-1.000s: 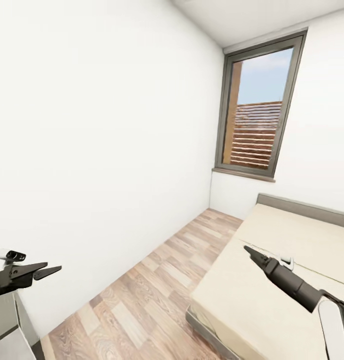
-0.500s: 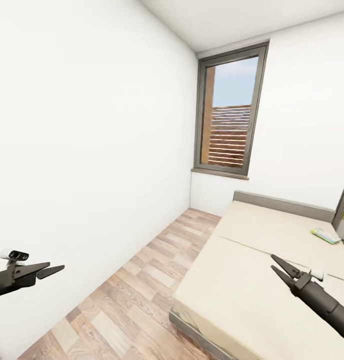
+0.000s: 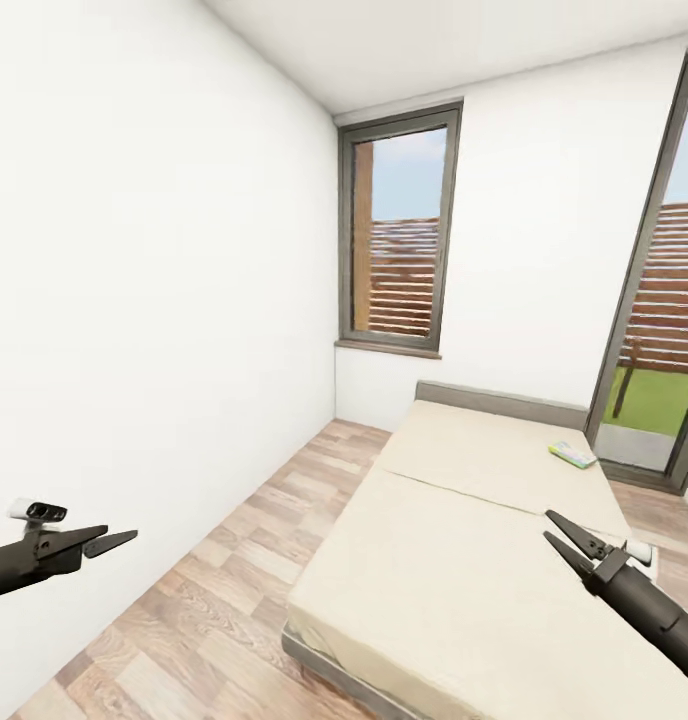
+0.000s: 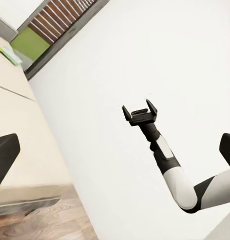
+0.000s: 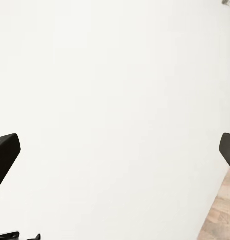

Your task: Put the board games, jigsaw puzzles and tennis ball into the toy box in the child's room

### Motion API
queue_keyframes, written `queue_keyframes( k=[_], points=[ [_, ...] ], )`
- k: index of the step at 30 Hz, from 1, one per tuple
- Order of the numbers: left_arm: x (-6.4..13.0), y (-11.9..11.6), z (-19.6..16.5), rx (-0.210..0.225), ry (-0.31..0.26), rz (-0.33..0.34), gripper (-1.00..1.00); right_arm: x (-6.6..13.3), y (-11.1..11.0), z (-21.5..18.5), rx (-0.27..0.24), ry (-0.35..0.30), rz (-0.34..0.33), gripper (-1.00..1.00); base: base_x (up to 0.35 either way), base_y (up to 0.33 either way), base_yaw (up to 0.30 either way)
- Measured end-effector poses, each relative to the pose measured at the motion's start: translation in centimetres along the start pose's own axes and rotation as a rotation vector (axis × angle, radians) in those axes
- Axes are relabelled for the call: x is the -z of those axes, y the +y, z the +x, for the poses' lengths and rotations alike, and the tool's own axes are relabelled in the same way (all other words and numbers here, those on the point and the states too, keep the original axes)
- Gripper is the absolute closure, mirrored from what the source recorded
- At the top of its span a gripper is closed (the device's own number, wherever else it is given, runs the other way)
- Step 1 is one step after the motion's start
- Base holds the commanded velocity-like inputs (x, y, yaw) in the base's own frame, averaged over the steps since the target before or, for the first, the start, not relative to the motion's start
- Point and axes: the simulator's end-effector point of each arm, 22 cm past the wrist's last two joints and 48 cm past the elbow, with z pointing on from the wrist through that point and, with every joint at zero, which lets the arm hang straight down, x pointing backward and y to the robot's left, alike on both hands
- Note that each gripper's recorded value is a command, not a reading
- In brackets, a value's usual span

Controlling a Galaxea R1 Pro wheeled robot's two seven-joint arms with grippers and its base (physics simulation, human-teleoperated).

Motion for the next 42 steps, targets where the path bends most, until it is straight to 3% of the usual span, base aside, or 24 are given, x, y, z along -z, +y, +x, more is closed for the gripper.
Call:
queue_keyframes(
  k=[20, 42],
  points=[
    [-1.6, -2.1, 0.1, -0.050, 0.021, 0.054, -1.00, 0.2, 0.9, -0.3, 0.008, -0.008, -0.017, -1.00, 0.000, -0.335, -0.243],
    [-1.7, -3.3, -0.1, -0.075, 0.021, 0.065, -1.00, -0.3, 1.5, -0.1, 0.013, -0.026, -0.027, -1.00, 0.042, -0.248, -0.227]
  ],
)
